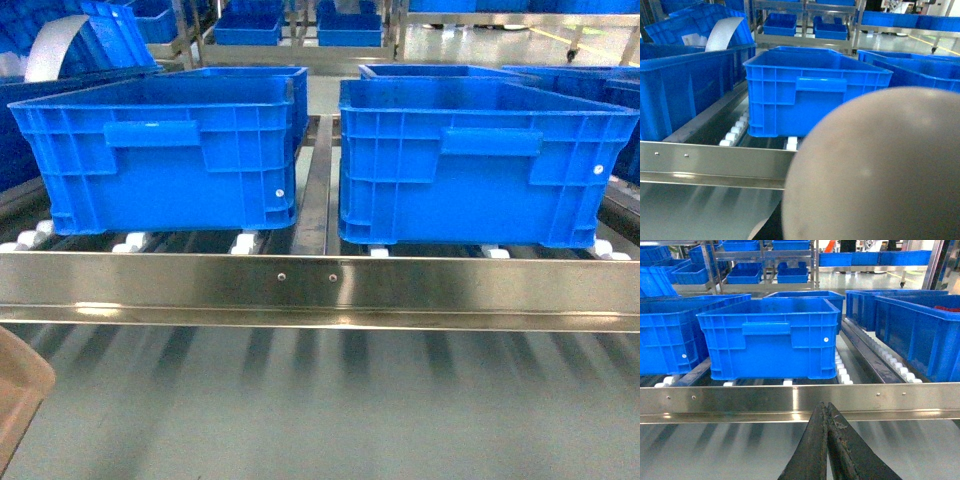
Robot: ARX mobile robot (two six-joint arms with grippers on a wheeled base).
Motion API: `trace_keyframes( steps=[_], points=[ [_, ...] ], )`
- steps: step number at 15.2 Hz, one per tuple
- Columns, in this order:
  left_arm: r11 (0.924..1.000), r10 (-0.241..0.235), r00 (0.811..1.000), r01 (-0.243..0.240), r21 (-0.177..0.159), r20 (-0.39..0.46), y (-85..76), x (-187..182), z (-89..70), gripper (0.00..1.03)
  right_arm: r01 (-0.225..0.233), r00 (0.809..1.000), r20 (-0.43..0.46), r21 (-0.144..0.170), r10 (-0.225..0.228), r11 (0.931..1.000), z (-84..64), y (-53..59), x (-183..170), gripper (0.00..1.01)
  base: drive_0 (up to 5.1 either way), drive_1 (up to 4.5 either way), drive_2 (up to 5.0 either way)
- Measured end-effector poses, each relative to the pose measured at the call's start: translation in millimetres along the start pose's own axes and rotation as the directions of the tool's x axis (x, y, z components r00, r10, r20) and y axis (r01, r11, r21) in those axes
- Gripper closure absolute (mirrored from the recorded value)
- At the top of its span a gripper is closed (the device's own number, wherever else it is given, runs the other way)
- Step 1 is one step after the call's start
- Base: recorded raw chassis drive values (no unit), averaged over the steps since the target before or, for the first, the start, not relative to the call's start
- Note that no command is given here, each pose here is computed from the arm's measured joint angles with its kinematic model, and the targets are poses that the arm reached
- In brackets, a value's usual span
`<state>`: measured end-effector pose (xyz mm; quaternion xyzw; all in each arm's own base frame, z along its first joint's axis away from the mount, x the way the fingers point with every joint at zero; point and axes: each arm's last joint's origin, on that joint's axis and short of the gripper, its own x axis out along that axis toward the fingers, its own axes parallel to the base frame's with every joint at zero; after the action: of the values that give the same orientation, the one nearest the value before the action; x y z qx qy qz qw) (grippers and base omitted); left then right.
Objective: Place part in tray to right shelf
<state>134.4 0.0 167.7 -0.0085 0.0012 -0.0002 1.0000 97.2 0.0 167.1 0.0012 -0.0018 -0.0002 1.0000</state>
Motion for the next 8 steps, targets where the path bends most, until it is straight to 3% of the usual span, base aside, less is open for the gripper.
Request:
trace_keyframes(
  steps=[8],
  points=[
    [1.0000,0.000,1.000,0.000,0.000,0.010,0.0,-16,3.2,0.89,0.000,1.000,0.000,0.000,0.000,1.0000,0.1,0.0,0,0.99,0.0,0.00,0.0]
  ],
)
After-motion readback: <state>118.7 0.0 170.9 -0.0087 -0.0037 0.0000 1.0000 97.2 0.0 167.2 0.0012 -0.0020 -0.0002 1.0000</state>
